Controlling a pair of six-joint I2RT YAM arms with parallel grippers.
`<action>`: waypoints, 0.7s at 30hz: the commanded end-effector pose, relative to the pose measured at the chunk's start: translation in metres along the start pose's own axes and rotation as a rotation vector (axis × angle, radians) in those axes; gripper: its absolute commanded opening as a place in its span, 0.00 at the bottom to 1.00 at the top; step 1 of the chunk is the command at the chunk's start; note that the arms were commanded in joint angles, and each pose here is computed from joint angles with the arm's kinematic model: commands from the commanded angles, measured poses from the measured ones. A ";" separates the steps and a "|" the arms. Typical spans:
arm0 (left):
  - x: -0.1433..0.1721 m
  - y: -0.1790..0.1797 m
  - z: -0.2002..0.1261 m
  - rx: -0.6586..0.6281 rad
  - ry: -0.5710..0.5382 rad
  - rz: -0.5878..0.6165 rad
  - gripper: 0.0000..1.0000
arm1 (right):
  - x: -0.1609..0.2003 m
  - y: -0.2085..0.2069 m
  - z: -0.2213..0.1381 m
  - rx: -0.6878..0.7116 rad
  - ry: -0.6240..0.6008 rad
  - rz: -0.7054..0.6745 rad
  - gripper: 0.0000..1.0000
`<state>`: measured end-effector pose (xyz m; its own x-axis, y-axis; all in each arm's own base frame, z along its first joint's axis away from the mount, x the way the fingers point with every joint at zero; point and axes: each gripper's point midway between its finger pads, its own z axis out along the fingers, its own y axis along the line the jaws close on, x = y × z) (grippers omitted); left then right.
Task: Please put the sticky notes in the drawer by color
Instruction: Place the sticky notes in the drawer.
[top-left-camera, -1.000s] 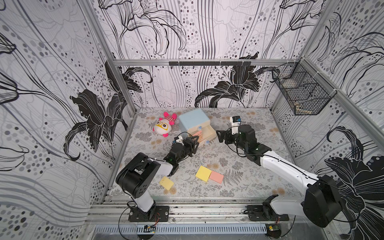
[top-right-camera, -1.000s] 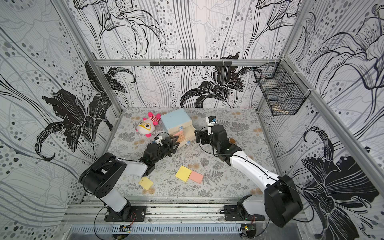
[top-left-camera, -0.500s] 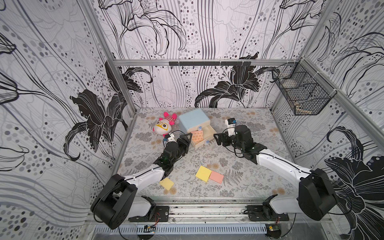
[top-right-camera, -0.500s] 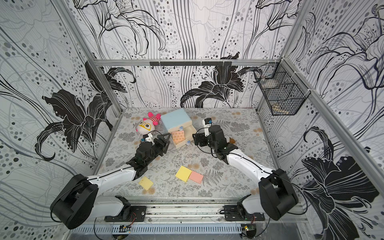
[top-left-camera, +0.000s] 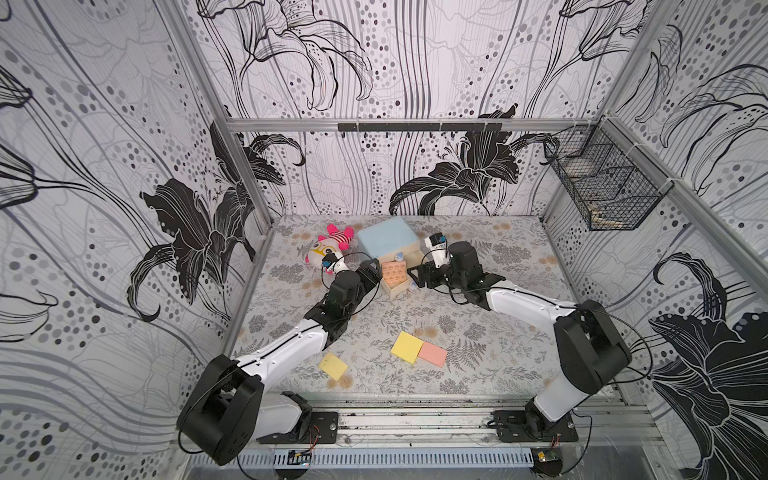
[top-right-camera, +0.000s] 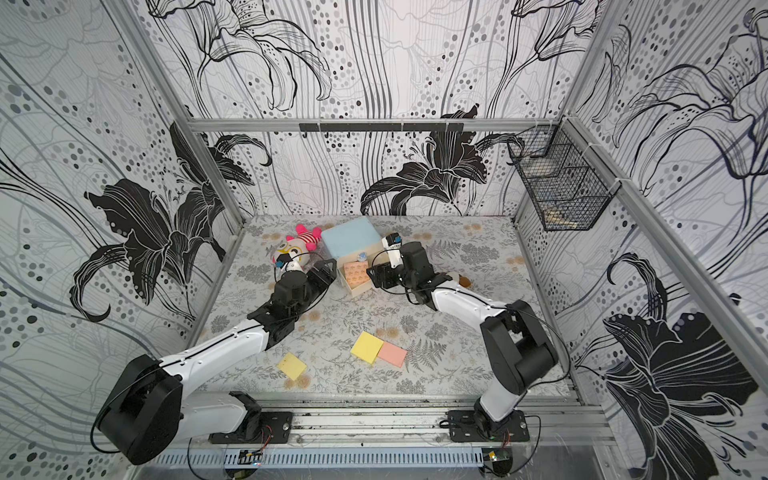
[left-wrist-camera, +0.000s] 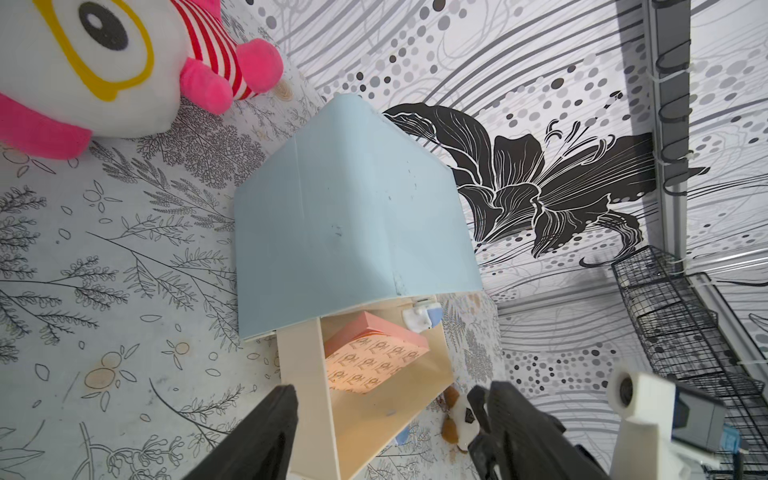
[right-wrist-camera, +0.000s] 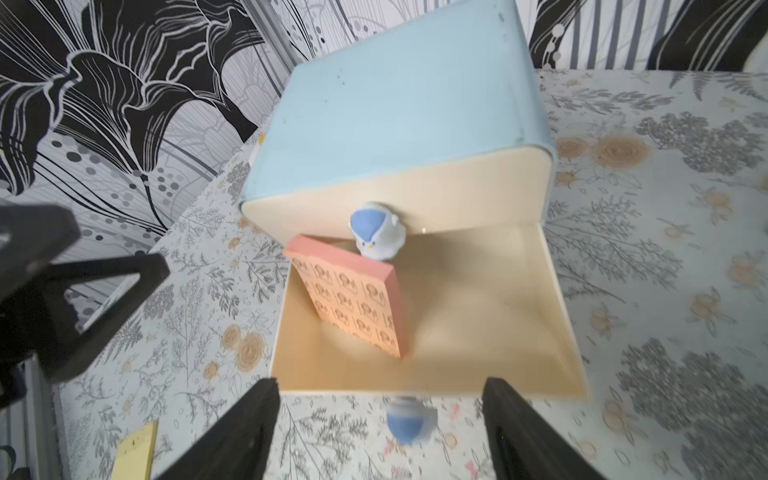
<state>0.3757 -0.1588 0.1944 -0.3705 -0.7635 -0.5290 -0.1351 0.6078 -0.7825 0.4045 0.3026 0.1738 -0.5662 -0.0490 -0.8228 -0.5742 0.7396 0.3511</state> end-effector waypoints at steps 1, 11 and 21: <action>-0.007 0.003 -0.001 -0.020 -0.018 0.054 0.78 | -0.015 0.008 0.020 -0.079 -0.024 -0.017 0.83; -0.008 0.017 -0.001 -0.044 -0.014 0.048 0.77 | -0.016 0.026 0.045 -0.273 0.023 -0.088 0.77; -0.005 0.025 0.001 -0.050 -0.005 0.033 0.77 | -0.002 0.041 0.044 -0.379 0.098 -0.160 0.72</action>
<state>0.3746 -0.1420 0.1755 -0.3774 -0.7445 -0.5507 -0.1831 0.6430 -0.7437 0.4214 0.3498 0.1684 -0.5248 -0.1692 -0.8342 -0.7725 0.5063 0.3833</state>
